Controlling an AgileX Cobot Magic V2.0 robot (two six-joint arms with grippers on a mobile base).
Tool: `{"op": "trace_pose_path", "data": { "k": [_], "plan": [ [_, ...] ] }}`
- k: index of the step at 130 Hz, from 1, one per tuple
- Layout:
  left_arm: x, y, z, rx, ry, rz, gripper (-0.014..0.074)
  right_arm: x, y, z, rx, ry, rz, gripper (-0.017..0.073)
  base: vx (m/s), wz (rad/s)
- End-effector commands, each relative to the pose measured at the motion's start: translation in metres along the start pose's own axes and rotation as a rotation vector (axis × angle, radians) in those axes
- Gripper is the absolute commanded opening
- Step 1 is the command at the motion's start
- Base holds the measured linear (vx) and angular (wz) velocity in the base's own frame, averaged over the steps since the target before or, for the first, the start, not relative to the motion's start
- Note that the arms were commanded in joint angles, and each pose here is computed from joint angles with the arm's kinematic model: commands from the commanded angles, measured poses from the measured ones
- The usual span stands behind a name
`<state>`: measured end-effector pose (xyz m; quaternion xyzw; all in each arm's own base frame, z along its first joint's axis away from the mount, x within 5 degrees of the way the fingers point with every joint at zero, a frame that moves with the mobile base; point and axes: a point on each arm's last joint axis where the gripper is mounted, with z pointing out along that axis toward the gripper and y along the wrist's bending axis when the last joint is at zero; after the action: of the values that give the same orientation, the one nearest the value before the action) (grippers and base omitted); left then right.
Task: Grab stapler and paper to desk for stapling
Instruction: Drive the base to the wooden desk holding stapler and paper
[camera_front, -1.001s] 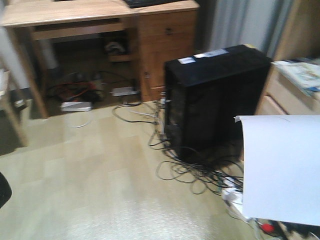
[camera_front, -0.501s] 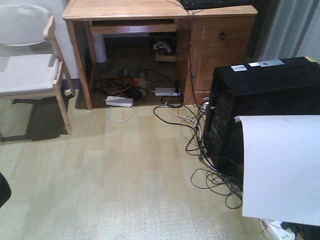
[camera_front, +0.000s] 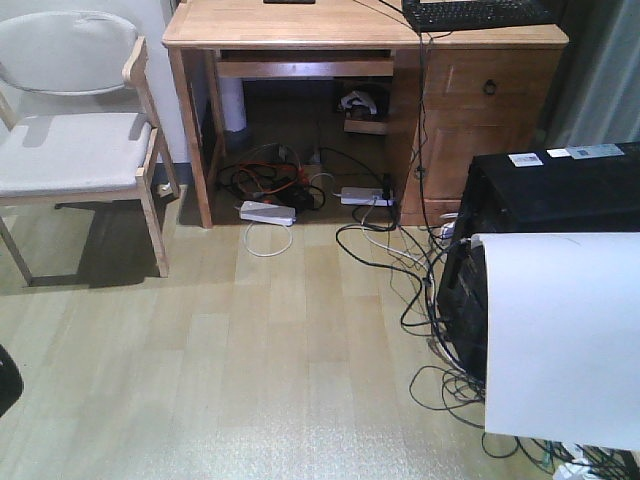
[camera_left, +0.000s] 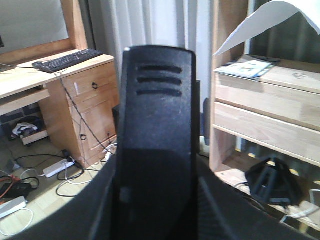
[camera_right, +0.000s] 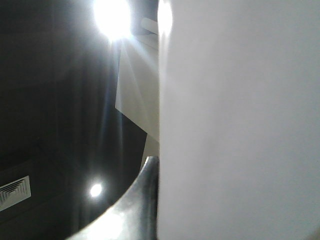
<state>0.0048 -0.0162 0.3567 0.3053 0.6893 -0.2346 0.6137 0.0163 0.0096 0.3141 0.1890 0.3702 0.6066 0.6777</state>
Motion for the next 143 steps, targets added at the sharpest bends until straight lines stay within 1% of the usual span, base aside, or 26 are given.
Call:
{"op": "trace_pose_path", "data": {
  "k": [1,67,143],
  "plan": [
    [-0.0174,0.0013,-0.0020,-0.008,-0.127,-0.010,-0.0006,-0.0034,0.0142,0.0014,-0.082,-0.018,-0.020,-0.0007,0.21,0.05],
    [-0.0174,0.0013,-0.0020,-0.008,-0.127,-0.010,-0.0006,-0.0035,0.0146,0.0014,-0.086,-0.018,-0.020,-0.0007,0.28,0.04],
    [-0.0174,0.0013,-0.0020,-0.008,-0.127,-0.010,-0.0006,-0.0035,0.0146,0.0014,-0.086,-0.018,-0.020,-0.0007,0.39,0.01]
  ]
}}
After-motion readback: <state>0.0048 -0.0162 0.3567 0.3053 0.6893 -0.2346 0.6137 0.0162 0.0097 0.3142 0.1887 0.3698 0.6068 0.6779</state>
